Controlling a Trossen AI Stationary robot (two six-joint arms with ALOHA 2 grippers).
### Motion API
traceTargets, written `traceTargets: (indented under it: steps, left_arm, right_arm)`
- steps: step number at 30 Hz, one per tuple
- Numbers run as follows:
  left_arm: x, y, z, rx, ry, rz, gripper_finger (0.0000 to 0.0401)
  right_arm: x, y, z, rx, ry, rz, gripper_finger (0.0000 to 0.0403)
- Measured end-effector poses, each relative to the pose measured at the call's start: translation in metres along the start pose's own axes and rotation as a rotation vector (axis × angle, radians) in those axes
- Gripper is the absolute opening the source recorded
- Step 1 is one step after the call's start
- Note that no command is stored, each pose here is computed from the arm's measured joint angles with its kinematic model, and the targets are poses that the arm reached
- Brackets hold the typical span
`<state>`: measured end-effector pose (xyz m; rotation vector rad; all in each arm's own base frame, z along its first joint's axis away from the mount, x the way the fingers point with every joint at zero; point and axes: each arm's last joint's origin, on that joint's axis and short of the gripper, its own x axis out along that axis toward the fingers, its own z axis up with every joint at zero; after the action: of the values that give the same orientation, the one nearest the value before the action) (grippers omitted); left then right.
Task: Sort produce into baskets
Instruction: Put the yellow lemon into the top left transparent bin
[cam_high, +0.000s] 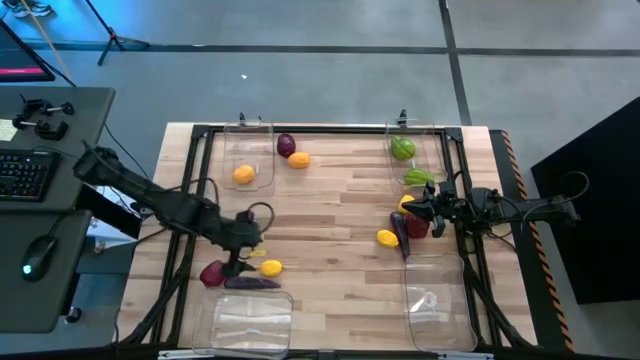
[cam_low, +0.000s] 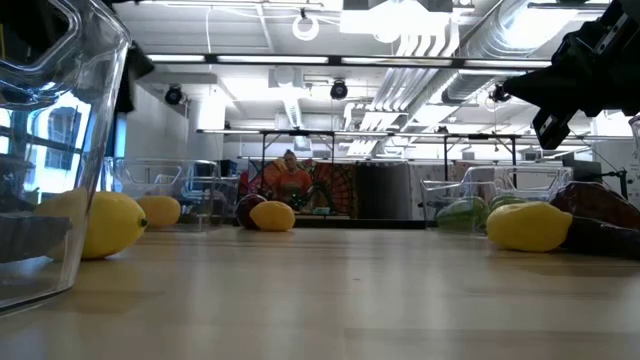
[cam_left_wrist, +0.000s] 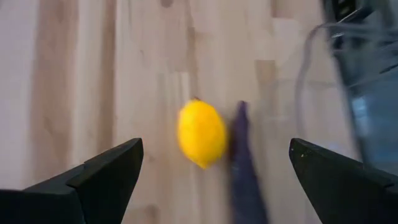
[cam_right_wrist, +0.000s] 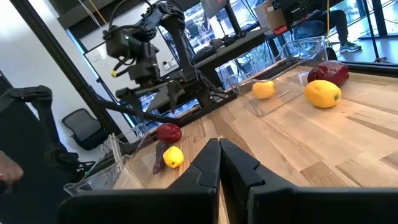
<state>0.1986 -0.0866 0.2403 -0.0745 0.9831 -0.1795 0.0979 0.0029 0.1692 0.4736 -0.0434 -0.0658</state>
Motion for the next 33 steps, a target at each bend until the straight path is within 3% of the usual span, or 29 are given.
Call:
traceTargets:
  steps: [7,16,28,33]
  left_arm:
    - [0.034,-0.003,0.005,0.102,0.094,0.067,0.0392]
    - [0.082,-0.006,0.005,0.060,0.162,0.055,0.0392]
    - [0.126,-0.001,-0.011,0.025,0.299,0.164,0.0391]
    - [0.123,0.002,-0.010,0.022,0.268,0.228,0.0344]
  right_arm:
    - [0.000,0.000,0.000,0.000,0.000,0.000,0.0000]
    - [0.000,0.000,0.000,0.000,0.001,0.000,0.0000]
    - [0.000,0.000,0.000,0.000,0.000,0.000,0.0000]
    - [0.000,0.000,0.000,0.000,0.000,0.000,0.0000]
